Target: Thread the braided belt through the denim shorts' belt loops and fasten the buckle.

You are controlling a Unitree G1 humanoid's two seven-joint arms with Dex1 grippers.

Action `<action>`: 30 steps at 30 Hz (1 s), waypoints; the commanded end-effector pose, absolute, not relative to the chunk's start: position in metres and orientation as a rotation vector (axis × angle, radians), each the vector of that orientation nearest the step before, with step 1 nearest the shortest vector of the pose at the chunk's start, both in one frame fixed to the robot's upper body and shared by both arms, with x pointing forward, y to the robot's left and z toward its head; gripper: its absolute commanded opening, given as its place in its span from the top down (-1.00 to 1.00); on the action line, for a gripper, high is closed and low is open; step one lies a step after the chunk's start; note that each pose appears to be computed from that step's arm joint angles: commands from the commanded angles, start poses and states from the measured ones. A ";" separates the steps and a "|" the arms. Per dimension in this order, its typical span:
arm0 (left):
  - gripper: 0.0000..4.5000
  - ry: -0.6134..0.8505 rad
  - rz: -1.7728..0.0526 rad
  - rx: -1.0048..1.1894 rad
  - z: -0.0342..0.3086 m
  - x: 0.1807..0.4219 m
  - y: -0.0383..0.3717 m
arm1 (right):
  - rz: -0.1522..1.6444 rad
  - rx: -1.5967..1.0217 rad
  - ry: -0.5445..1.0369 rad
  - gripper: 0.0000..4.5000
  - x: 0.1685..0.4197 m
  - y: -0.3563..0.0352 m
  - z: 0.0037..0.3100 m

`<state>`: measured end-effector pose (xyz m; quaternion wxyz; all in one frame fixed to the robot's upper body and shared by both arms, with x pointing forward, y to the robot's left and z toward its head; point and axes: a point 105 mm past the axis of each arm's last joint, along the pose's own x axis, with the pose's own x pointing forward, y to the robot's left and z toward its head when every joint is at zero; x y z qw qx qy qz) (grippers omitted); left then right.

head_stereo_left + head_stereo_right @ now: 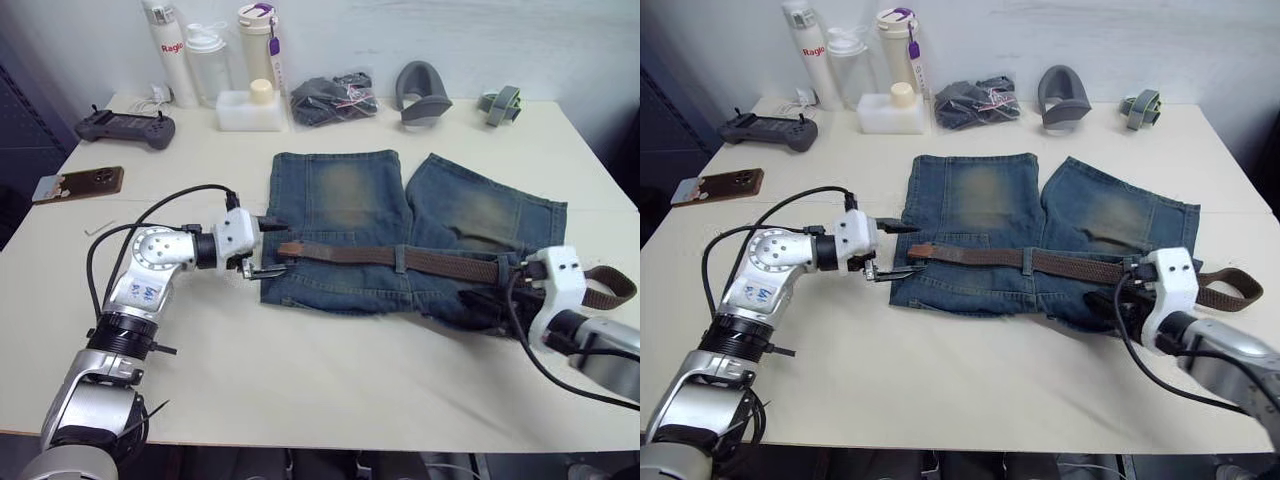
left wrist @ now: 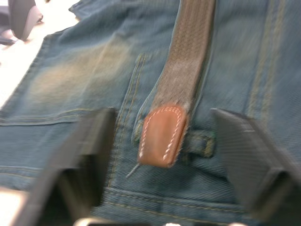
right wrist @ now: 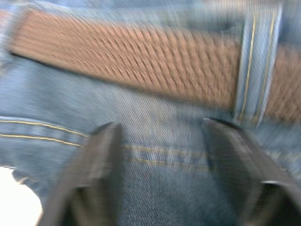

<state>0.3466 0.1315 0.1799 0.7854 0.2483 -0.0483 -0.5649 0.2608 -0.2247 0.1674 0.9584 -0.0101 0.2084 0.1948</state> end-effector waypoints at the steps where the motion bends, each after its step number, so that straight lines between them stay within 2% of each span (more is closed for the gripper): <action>1: -1.00 -0.192 -1.268 0.383 0.222 0.337 0.129 | 0.541 -0.195 0.405 -0.97 0.252 -0.207 0.188; 6: -1.00 -0.174 -1.302 0.314 0.231 0.335 0.123 | 0.701 -0.292 0.495 -0.97 0.248 -0.190 0.170; 8: -1.00 -0.154 -1.313 0.313 0.230 0.333 0.121 | 0.698 -0.369 0.542 -0.97 0.250 -0.192 0.156; 10: -1.00 -0.137 -1.309 0.325 0.225 0.332 0.120 | 0.618 -0.413 0.547 -0.97 0.263 -0.204 0.144; 13: -1.00 -0.110 -1.306 0.348 0.216 0.329 0.120 | 0.536 -0.490 0.553 -0.59 0.274 -0.224 0.136; 19: -1.00 -0.109 -1.288 0.354 0.212 0.332 0.118 | 0.415 -0.624 0.579 0.70 0.279 -0.282 0.148; 20: -1.00 -0.112 -1.285 0.353 0.211 0.333 0.116 | 0.371 -0.651 0.583 0.88 0.282 -0.298 0.150; 21: -1.00 -0.114 -1.284 0.353 0.210 0.333 0.115 | 0.331 -0.668 0.584 0.98 0.285 -0.311 0.152; 25: -1.00 -0.119 -1.280 0.349 0.206 0.334 0.111 | 0.224 -0.754 0.596 0.98 0.292 -0.351 0.154; 30: -1.00 -0.120 -1.285 0.352 0.198 0.336 0.102 | 0.190 -0.776 0.569 0.98 0.300 -0.363 0.156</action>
